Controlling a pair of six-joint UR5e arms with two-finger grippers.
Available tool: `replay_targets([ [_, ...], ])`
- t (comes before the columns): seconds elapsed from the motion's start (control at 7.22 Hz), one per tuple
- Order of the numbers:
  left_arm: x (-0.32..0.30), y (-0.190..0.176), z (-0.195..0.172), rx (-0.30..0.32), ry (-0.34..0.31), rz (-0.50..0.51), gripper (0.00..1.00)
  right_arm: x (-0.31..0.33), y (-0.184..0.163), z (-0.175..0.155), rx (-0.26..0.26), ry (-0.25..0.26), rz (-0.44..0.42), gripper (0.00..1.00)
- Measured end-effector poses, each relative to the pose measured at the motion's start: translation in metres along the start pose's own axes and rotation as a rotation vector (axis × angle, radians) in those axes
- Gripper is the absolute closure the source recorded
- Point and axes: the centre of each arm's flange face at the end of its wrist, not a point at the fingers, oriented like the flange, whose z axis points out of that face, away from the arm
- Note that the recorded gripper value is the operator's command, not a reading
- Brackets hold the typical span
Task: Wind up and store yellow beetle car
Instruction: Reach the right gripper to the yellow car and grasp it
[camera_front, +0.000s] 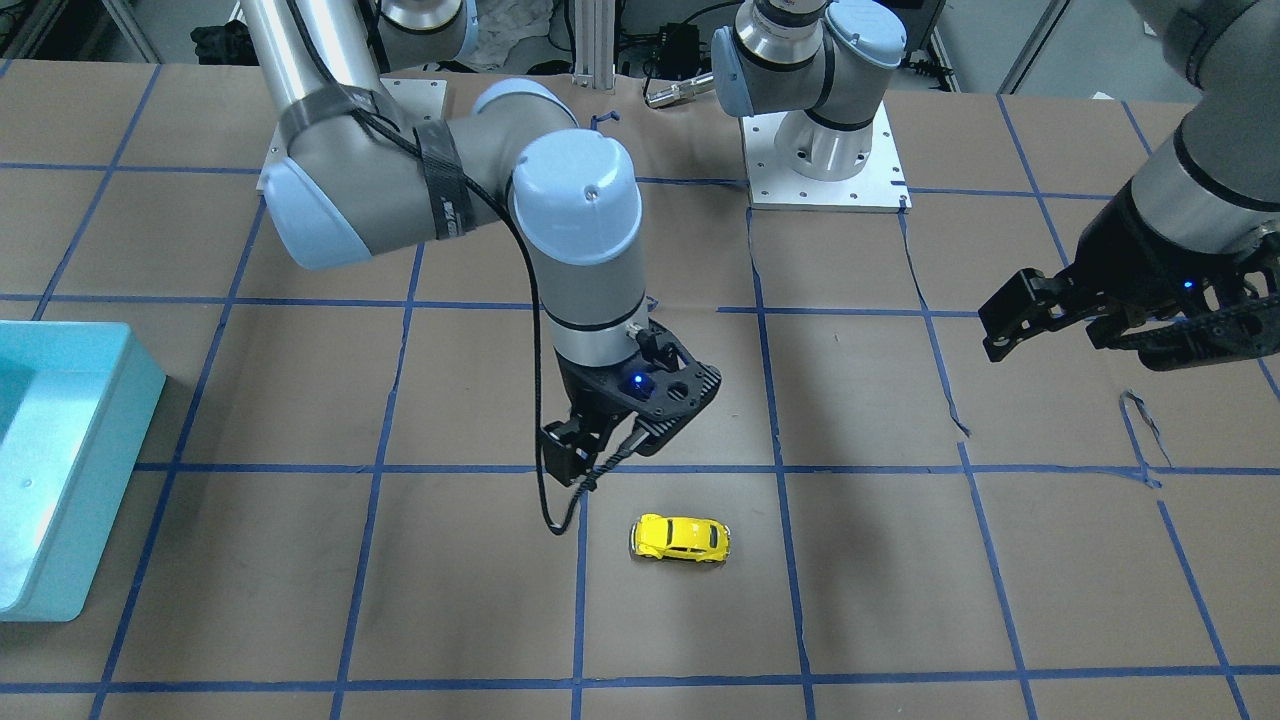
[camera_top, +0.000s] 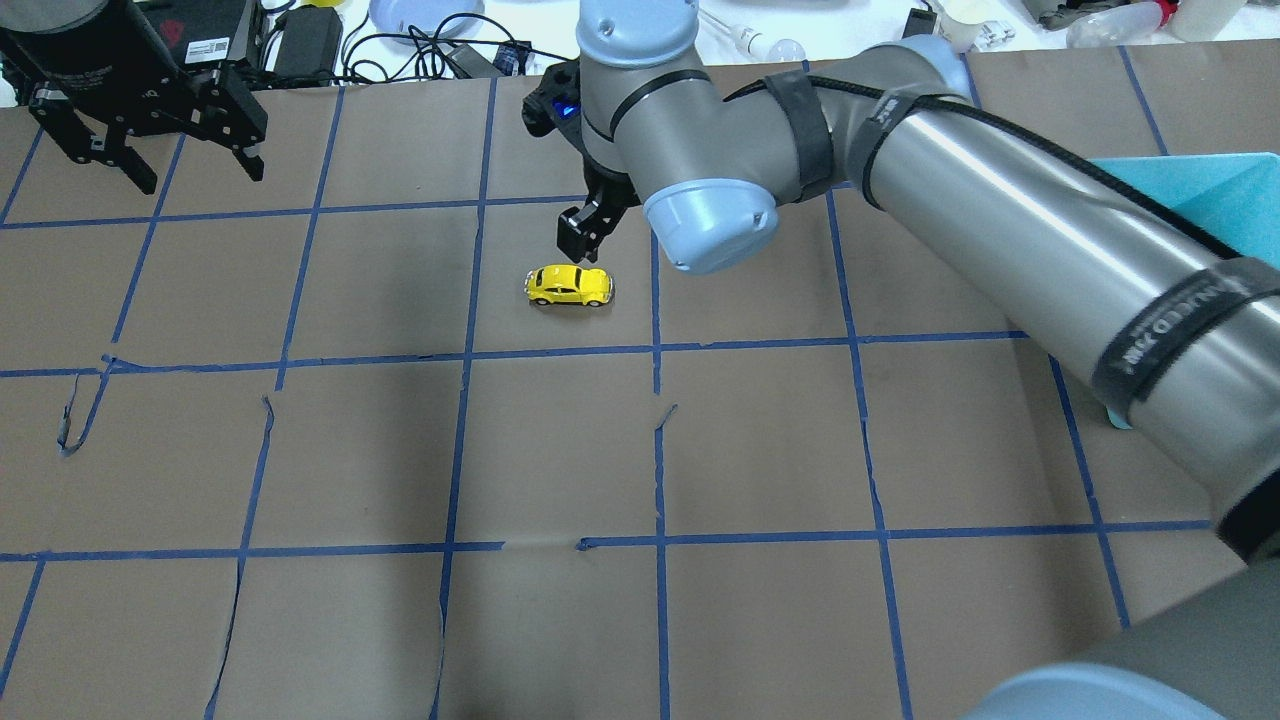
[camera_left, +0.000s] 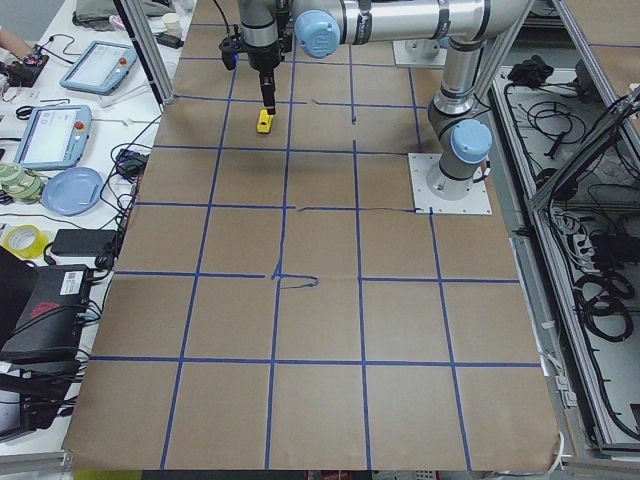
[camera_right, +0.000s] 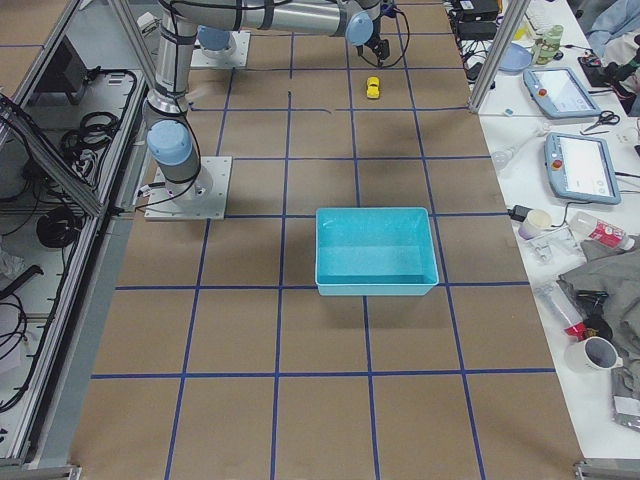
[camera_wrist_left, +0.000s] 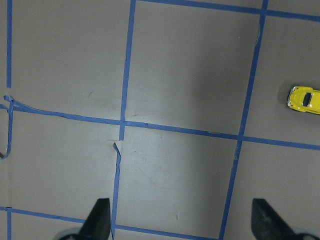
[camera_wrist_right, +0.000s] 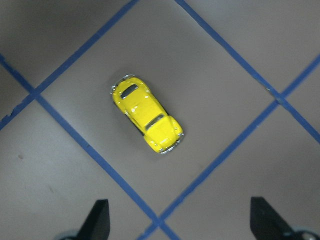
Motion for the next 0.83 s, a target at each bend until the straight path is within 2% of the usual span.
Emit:
replay_targets([
  [0.14, -0.004, -0.001, 0.001, -0.002, 0.004, -0.007, 0.00, -0.005, -0.013, 0.029, 0.035, -0.052, -0.206, 0.00],
  [0.28, -0.005, 0.000, 0.004, -0.008, 0.008, -0.009, 0.00, -0.004, -0.022, 0.051, 0.056, -0.077, -0.407, 0.00],
  [0.42, -0.005, 0.003, 0.011, -0.020, 0.010, -0.009, 0.00, -0.001, -0.028, 0.071, 0.060, -0.086, -0.592, 0.00],
  [0.55, -0.004, 0.007, 0.016, -0.027, 0.010, -0.009, 0.00, 0.003, -0.032, 0.088, 0.055, -0.089, -0.741, 0.00],
  [0.69, -0.004, 0.009, 0.018, -0.027, 0.010, -0.009, 0.00, 0.006, -0.034, 0.102, 0.042, -0.091, -0.825, 0.00],
  [0.83, -0.004, 0.010, 0.018, -0.026, 0.008, -0.013, 0.00, 0.010, -0.034, 0.120, 0.019, -0.096, -0.857, 0.06],
])
